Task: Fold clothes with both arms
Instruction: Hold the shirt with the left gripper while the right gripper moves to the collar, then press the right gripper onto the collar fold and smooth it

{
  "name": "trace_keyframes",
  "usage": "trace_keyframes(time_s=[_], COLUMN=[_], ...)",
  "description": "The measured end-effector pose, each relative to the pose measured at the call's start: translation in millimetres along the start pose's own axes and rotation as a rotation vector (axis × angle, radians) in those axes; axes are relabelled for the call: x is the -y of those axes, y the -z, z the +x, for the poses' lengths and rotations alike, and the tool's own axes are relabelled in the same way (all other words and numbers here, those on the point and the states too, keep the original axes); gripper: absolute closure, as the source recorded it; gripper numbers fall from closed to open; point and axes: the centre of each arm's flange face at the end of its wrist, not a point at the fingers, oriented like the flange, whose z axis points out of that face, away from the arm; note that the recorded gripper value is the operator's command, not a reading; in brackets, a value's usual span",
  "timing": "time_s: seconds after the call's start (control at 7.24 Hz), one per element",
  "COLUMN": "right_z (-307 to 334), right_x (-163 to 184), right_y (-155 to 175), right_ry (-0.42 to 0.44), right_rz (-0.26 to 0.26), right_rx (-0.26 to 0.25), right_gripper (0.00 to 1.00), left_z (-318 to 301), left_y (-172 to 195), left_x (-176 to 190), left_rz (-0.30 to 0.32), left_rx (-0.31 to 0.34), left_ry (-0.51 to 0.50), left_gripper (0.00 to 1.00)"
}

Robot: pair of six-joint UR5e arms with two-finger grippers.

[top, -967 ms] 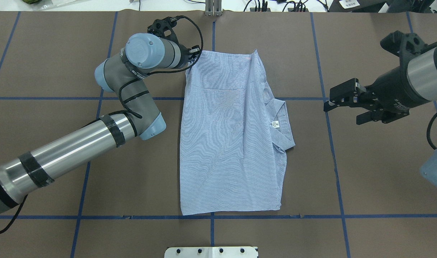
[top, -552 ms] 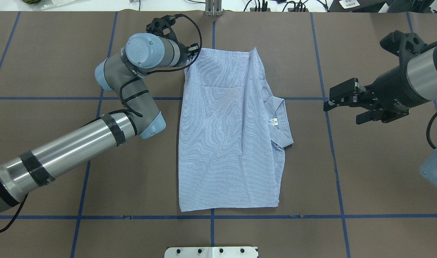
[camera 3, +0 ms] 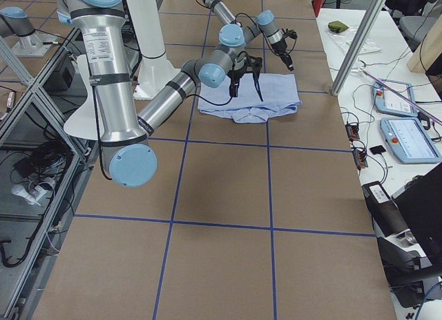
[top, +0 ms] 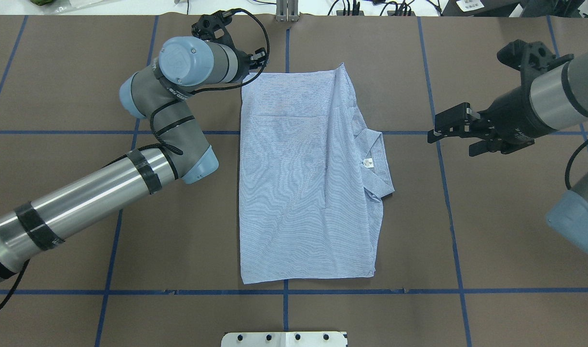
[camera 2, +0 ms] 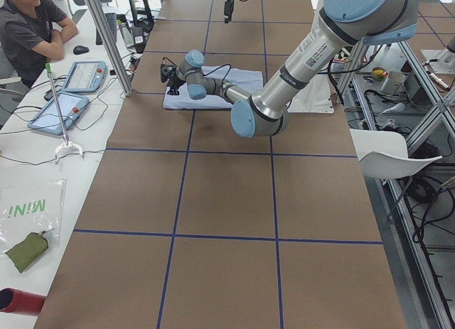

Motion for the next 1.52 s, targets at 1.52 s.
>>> trace_keyframes(time_s=[1.52], right_z=[-50.3], right_x=[11.7], right_y=[-224.2], right_ry=[0.144], right_rz=[-0.048], right_rx=[-0.007], right_gripper=[0.12], left_z=[-38.4], left_y=[101.5], left_x=[-13.9], left_rz=[-0.054], left_rx=[-0.026], left_ry=[-0.003], left_gripper=[0.00])
